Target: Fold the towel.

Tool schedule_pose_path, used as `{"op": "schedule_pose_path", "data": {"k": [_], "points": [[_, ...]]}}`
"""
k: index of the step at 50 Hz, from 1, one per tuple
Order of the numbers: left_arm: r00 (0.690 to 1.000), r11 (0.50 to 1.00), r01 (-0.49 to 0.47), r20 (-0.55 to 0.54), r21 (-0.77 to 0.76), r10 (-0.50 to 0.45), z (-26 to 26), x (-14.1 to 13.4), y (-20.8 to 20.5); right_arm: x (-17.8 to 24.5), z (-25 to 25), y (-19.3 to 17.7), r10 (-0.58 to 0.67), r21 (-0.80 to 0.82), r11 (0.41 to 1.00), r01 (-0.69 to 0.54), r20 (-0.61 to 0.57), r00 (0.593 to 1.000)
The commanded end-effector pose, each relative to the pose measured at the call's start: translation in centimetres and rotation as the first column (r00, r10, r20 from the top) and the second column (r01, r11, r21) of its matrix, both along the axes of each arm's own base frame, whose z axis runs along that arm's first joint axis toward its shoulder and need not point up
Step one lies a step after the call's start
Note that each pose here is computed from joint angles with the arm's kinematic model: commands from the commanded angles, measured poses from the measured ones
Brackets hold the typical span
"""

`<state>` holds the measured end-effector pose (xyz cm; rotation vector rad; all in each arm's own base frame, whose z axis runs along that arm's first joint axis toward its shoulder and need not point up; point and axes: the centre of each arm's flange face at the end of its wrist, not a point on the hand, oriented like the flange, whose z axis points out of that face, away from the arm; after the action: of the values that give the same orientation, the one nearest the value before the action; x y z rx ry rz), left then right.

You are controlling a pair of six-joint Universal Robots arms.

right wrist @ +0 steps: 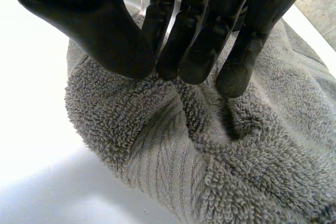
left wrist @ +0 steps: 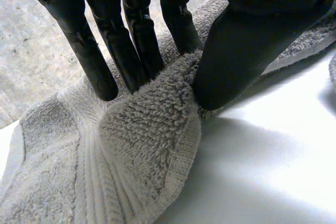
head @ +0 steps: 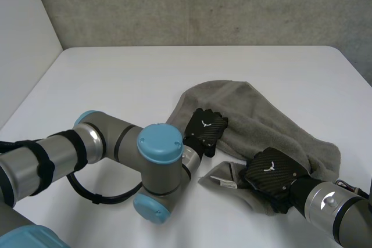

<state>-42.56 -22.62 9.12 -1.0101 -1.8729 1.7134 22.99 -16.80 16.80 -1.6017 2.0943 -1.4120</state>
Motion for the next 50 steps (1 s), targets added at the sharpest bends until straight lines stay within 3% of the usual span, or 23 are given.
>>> {"op": "schedule_pose_path", "data": {"k": [1, 11, 19, 26, 28, 33, 35, 36, 38, 39, 40, 41, 43, 47, 50], "points": [[1.0, 1.0, -0.005, 0.006, 0.001, 0.005, -0.3, 0.1, -0.1, 0.0, 0.0, 0.0, 0.0, 0.0, 1.0, 0.0, 0.0, 1.0], [1.0, 1.0, 0.002, 0.015, 0.0, -0.002, -0.6, 0.1, 0.0, 0.0, 0.0, 0.0, -0.002, 0.0, 1.0, 0.002, 0.0, 1.0], [0.996, 0.994, 0.0, 0.083, -0.108, 0.009, 1.1, 0.2, 0.0, -0.2, 1.1, -0.7, -0.025, -0.041, 0.999, 0.026, 0.023, 0.999], [0.993, 0.972, -0.113, 0.016, -0.207, 0.119, 6.9, 1.7, -2.0, -0.2, 5.3, -2.0, -0.023, -0.175, 0.984, 0.044, 0.122, 0.992], [0.978, 0.946, -0.21, -0.038, -0.247, 0.207, 10.5, 4.1, -4.2, -0.4, 6.5, -2.7, -0.033, -0.198, 0.978, 0.064, 0.159, 0.987], [0.954, 0.91, -0.299, -0.106, -0.287, 0.28, 14.9, 7.2, -5.3, -1.3, 11.3, -4.5, -0.077, -0.238, 0.958, 0.159, 0.321, 0.944], [0.949, 0.902, -0.312, -0.134, -0.298, 0.284, 16.5, 7.9, -4.9, -1.6, 14.4, -5.0, -0.091, -0.229, 0.95, 0.211, 0.443, 0.892], [0.945, 0.897, -0.321, -0.164, -0.303, 0.283, 17.8, 8.5, -4.3, -1.6, 14.4, -5.0, -0.091, -0.229, 0.95, 0.211, 0.443, 0.892], [0.939, 0.894, -0.332, -0.195, -0.3, 0.283, 19.0, 9.3, -3.8, -1.9, 16.8, -5.6, -0.105, -0.191, 0.95, 0.249, 0.554, 0.826], [0.931, 0.89, -0.346, -0.229, -0.297, 0.286, 20.3, 10.2, -3.3, -1.9, 16.9, -5.6, -0.105, -0.191, 0.95, 0.249, 0.554, 0.826], [0.931, 0.89, -0.346, -0.229, -0.297, 0.286, 20.3, 10.2, -3.2, -2.1, 17.7, -6.0, -0.117, -0.166, 0.95, 0.265, 0.597, 0.794], [0.921, 0.884, -0.363, -0.26, -0.294, 0.292, 21.4, 11.2, -2.8, -2.1, 17.7, -6.0, -0.117, -0.166, 0.95, 0.265, 0.597, 0.793], [0.912, 0.879, -0.378, -0.282, -0.291, 0.299, 22.1, 12.1, -2.5, -2.4, 19.2, -6.4, -0.118, -0.141, 0.952, 0.271, 0.649, 0.752], [0.892, 0.87, -0.414, -0.307, -0.269, 0.33, 22.7, 14.6, -1.7, -2.6, 19.3, -6.4, -0.127, -0.119, 0.957, 0.264, 0.648, 0.751], [0.896, 0.874, -0.411, -0.294, -0.26, 0.333, 22.2, 15.1, -1.3, -2.5, 17.8, -5.9, -0.159, -0.054, 0.969, 0.243, 0.618, 0.77]]}}
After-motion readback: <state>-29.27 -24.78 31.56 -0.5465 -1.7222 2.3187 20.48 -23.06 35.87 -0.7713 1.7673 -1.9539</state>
